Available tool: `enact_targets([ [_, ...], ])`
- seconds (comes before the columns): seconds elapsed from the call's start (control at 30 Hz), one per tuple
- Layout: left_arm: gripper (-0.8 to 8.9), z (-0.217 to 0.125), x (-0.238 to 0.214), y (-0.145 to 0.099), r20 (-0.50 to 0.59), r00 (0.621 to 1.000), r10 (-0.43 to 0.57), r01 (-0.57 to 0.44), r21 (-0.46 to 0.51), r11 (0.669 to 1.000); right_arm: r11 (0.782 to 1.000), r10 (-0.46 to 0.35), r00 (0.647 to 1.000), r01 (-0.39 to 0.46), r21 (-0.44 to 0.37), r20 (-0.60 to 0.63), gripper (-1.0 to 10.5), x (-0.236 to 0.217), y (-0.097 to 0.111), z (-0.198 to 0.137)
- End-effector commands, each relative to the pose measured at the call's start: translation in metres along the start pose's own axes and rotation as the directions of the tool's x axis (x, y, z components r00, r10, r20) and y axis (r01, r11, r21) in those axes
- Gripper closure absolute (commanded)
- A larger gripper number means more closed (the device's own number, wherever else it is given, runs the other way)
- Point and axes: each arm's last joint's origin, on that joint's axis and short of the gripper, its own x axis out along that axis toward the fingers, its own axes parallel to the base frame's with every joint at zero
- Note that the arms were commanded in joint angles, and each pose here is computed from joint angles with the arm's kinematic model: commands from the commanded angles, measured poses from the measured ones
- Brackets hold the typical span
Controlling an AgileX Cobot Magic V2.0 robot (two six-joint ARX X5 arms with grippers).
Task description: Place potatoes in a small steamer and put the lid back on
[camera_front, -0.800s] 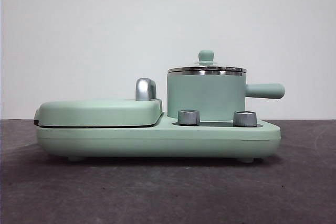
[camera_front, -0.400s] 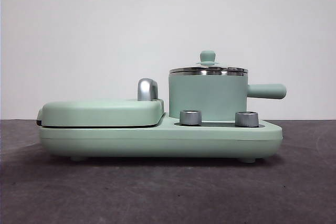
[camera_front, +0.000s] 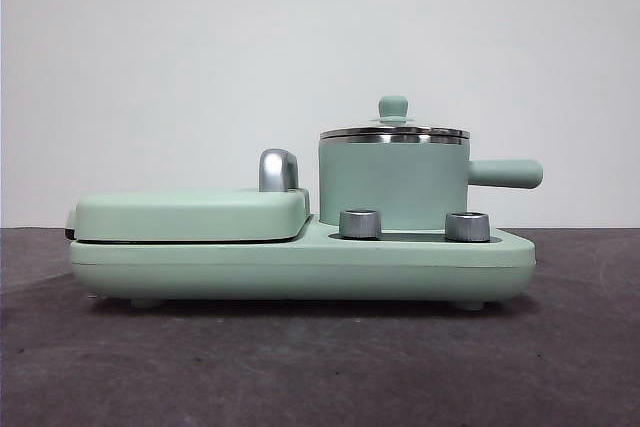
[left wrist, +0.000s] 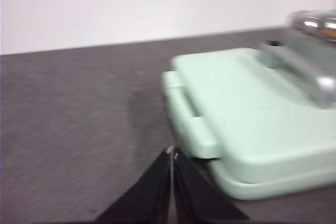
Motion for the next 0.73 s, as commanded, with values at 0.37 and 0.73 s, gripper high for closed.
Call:
enact_targets([
  [0.37, 8.08, -0.054, 0.009, 0.006, -0.037, 0.996, 0.080, -0.083, -0.087, 0.993, 1.000, 0.006, 1.000, -0.006, -0.014, 0.011, 9.3, -0.001, 0.001, 0.003],
  [0.73, 8.09, -0.054, 0.009, 0.006, -0.038, 0.996, 0.080, -0.083, -0.087, 0.993, 1.000, 0.006, 1.000, -0.005, -0.014, 0.010, 9.3, -0.001, 0.001, 0.003],
])
